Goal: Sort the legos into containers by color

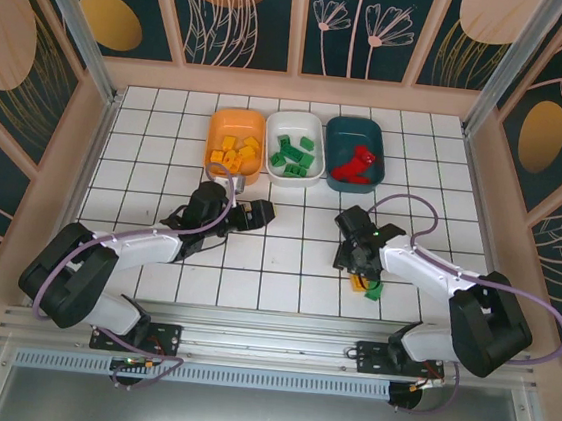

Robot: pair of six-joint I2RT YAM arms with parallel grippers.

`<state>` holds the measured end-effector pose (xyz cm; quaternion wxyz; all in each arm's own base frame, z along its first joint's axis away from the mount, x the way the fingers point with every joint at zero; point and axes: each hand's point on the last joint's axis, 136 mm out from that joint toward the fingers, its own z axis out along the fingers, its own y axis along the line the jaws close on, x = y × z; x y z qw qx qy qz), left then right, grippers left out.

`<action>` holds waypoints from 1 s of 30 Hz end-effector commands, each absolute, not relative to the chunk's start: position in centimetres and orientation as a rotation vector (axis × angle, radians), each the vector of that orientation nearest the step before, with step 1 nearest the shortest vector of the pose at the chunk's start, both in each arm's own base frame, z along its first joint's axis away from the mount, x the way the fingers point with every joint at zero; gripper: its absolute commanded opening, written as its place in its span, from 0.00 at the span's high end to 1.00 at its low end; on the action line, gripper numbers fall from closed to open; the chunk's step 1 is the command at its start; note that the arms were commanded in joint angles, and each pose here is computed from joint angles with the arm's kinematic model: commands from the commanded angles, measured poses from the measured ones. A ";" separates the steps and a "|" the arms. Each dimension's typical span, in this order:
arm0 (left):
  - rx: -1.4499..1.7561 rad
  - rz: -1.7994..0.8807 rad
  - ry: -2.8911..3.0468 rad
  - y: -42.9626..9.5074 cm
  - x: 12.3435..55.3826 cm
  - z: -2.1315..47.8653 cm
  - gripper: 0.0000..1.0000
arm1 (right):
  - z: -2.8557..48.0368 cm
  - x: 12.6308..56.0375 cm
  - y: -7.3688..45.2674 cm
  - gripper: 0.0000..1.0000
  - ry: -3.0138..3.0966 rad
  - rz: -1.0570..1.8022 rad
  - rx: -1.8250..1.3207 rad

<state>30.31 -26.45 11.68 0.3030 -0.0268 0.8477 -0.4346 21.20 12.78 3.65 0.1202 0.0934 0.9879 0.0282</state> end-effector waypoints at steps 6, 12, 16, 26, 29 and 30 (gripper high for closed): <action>-0.050 -1.136 2.219 -26.4 30.4 12.8 0.14 | 6.0 22.1 12.9 0.37 2.826 0.078 0.244; -0.055 -1.155 2.218 -26.6 30.4 12.7 0.14 | 4.4 19.8 12.6 0.29 2.901 0.012 0.220; -0.057 -1.175 2.222 -26.8 30.3 12.5 0.14 | 3.2 18.8 13.4 0.28 2.945 -0.034 0.142; -0.065 -1.168 2.226 -26.5 30.0 12.2 0.14 | 3.0 17.4 13.8 0.29 2.966 -0.084 0.099; -0.061 -1.171 2.226 -26.6 30.0 12.3 0.14 | 2.8 16.5 13.6 0.29 2.985 -0.102 0.106; -0.063 -1.170 2.227 -26.5 30.0 12.2 0.15 | 2.8 16.3 13.7 0.29 2.990 -0.097 0.104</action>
